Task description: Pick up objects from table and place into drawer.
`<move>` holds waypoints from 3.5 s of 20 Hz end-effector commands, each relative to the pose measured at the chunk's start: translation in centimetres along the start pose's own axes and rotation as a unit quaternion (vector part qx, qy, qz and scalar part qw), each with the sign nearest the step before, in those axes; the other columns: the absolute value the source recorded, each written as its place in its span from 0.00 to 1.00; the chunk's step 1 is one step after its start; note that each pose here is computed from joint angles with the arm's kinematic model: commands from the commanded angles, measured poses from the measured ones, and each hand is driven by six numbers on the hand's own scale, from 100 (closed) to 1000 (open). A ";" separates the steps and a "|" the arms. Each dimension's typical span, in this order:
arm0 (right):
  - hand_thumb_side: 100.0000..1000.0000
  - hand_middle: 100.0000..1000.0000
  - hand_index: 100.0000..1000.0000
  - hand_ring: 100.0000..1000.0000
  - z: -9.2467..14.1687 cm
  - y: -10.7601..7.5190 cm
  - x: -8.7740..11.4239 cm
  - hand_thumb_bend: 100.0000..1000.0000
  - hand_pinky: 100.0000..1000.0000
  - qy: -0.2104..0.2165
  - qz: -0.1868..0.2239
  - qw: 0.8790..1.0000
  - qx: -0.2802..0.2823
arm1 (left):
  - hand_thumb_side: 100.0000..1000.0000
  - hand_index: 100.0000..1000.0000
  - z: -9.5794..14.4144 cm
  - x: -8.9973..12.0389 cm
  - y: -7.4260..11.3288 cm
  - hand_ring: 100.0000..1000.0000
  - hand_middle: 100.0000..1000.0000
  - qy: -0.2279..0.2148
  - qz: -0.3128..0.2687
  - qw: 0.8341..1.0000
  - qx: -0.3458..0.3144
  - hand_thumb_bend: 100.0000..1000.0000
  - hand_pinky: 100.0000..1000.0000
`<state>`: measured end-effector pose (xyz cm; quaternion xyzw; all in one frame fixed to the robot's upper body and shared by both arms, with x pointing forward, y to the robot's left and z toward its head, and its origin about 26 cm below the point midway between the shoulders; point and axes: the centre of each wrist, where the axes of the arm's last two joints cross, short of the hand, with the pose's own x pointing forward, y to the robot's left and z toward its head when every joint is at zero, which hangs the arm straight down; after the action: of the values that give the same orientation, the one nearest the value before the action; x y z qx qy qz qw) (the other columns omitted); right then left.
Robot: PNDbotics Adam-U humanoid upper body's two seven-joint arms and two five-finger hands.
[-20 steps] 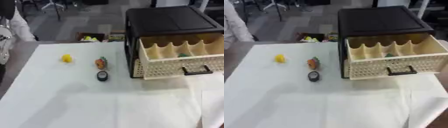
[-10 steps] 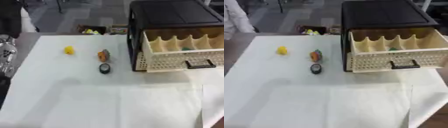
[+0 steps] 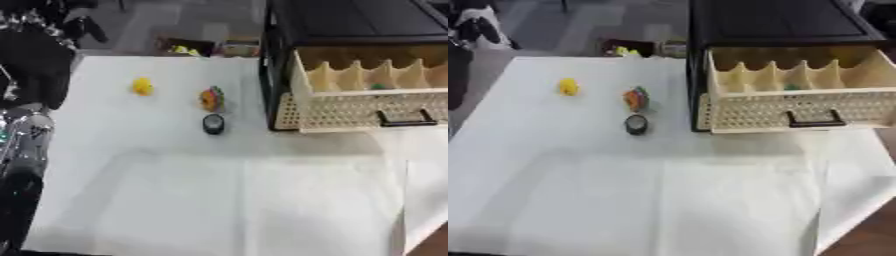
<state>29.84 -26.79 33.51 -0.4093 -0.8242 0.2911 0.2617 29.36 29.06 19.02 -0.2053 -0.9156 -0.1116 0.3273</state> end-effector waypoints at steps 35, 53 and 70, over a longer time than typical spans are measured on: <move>0.47 0.47 0.71 0.39 -0.7 0.7 2.4 1.00 0.00 -0.132 -0.091 0.850 0.502 | 1.00 0.76 0.5 -0.3 -0.6 0.64 0.57 0.020 -0.014 1.000 -0.015 0.00 0.42; 0.25 0.50 0.72 0.44 0.4 2.5 2.1 0.94 0.00 -0.096 -0.129 0.796 0.584 | 1.00 0.76 0.5 -0.4 -0.6 0.64 0.57 0.024 -0.015 1.000 -0.012 0.00 0.43; 0.14 0.56 0.68 0.49 2.6 4.0 0.5 0.81 0.00 -0.039 -0.150 0.763 0.627 | 1.00 0.76 0.8 -0.5 -0.7 0.64 0.57 0.029 -0.018 0.999 -0.014 0.00 0.43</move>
<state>30.22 -24.86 28.18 0.0030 -0.5254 0.7140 0.4628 29.08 28.46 17.46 -0.1941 -0.9048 -0.1268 0.3573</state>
